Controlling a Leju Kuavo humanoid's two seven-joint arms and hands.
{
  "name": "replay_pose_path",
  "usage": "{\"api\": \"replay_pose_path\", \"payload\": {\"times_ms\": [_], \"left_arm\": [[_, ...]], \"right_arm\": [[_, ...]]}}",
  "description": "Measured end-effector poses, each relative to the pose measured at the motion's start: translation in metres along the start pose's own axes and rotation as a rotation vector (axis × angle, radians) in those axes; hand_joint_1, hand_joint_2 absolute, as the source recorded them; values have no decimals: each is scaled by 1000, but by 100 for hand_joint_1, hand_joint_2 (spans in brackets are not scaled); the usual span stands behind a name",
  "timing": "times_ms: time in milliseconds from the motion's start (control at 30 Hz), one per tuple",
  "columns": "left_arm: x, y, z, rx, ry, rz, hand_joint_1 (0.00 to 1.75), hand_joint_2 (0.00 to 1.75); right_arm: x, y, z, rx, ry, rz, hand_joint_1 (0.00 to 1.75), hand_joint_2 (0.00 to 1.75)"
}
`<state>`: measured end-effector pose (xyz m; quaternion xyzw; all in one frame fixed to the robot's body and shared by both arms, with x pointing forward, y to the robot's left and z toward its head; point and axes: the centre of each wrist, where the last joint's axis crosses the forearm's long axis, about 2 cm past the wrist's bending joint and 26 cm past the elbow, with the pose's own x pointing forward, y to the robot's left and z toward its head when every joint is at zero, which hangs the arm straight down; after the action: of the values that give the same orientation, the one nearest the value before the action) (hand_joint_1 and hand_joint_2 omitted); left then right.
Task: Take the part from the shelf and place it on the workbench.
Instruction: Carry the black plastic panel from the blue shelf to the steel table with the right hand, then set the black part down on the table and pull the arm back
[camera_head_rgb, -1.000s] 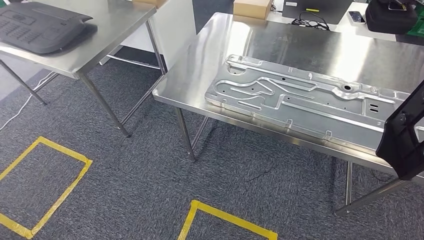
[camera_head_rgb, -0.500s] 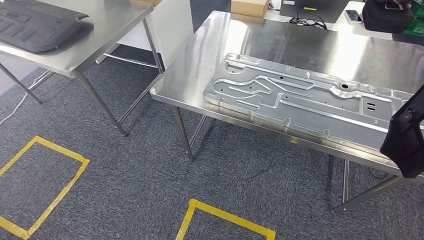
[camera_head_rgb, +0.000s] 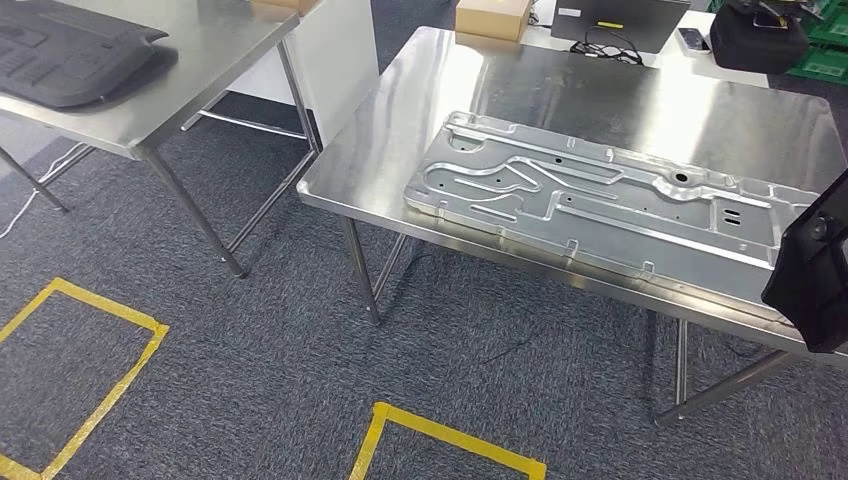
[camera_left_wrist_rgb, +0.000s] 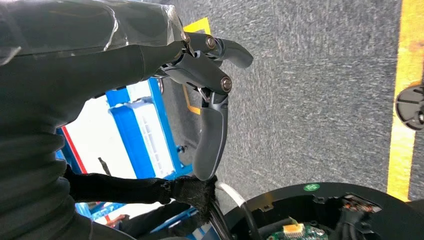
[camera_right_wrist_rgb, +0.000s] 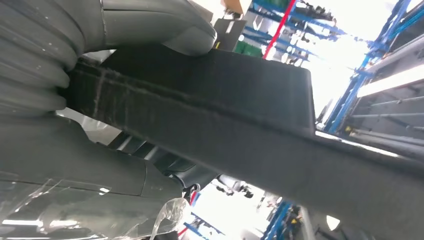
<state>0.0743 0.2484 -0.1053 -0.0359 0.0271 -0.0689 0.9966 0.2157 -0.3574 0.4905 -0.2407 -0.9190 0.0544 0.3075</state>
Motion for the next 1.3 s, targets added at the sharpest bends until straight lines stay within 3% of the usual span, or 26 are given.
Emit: {"api": "replay_pose_path", "payload": {"times_ms": [467, 700, 1033, 1300], "left_arm": [[3, 8, 1, 21, 14, -12, 0, 175], [4, 8, 1, 22, 26, -48, 0, 175], [5, -3, 1, 7, 81, -138, 0, 175], [6, -4, 1, -1, 60, -122, 0, 175]], "right_arm": [[17, 2, -17, 25, -57, 26, 175, 175], [19, 18, -30, 52, -70, 14, 175, 175], [20, 64, -49, 44, -101, -36, 175, 175], [24, 109, -63, 89, -155, -110, 175, 175]]}}
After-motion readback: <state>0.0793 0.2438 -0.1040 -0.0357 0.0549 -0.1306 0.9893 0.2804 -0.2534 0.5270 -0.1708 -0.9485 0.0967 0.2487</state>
